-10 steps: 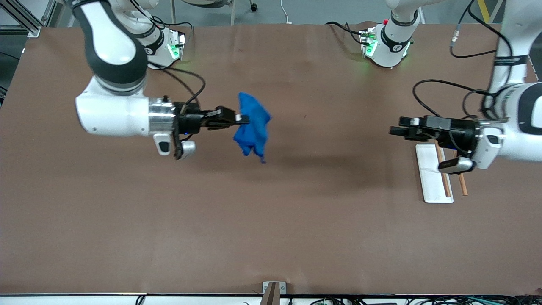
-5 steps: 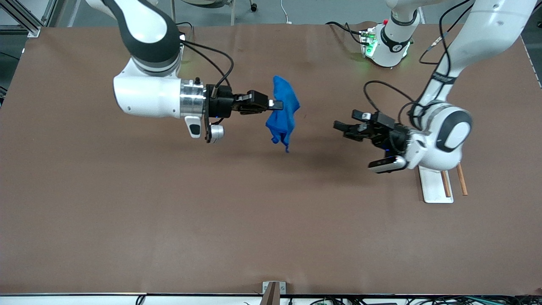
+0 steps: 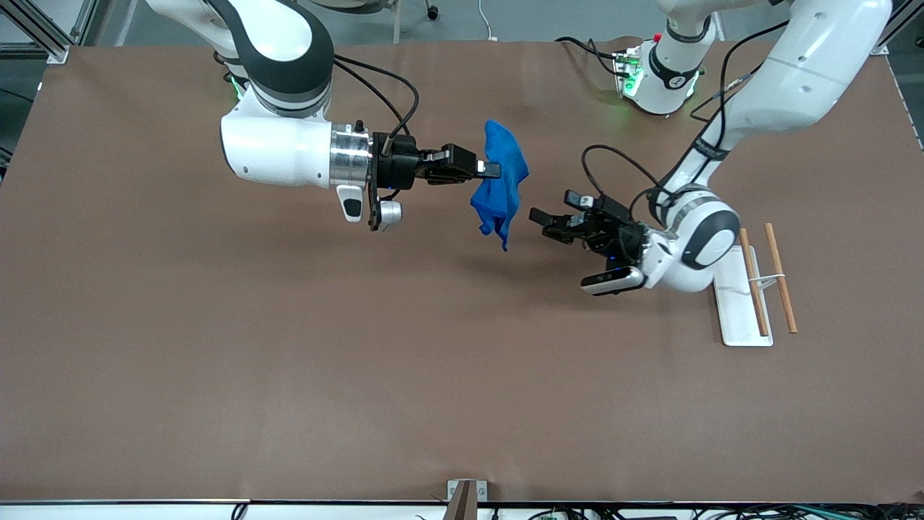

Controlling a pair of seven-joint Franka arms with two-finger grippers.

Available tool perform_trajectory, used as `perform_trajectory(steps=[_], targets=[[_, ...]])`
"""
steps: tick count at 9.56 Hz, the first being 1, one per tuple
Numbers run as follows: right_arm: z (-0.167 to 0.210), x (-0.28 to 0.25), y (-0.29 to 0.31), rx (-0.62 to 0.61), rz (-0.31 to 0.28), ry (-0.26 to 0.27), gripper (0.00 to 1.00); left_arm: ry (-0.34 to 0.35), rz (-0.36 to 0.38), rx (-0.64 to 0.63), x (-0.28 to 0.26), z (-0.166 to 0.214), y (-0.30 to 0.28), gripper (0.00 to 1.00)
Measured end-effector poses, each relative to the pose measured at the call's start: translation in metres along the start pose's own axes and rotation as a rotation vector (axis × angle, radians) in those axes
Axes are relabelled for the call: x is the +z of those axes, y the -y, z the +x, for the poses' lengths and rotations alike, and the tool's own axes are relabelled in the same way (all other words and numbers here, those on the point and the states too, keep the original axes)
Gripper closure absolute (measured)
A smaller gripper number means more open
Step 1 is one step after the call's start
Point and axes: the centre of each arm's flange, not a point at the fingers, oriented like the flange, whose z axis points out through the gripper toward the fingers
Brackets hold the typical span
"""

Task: Right arm passes towel to left arm to hang
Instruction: 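Carry the towel toward the left gripper and grasp it with the left gripper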

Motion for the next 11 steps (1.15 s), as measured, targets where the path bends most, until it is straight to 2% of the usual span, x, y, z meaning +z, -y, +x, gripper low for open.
perform_trajectory(steps=[5, 8, 9, 11], targets=[[-0.016, 0.018, 0.006, 0.037, 0.046, -0.028, 0.95, -0.027, -0.064, 0.018, 0.0, -0.013, 0.058, 0.06], [-0.02, 0.021, 0.008, 0.041, 0.052, -0.04, 0.95, -0.023, -0.091, 0.013, 0.016, -0.017, 0.069, 0.1], [-0.019, 0.021, 0.008, 0.041, 0.052, -0.04, 0.95, -0.018, -0.101, 0.013, 0.02, -0.018, 0.068, 0.13], [-0.017, 0.022, 0.005, 0.046, 0.051, -0.041, 0.95, -0.019, -0.124, 0.023, 0.016, -0.017, 0.059, 0.29]])
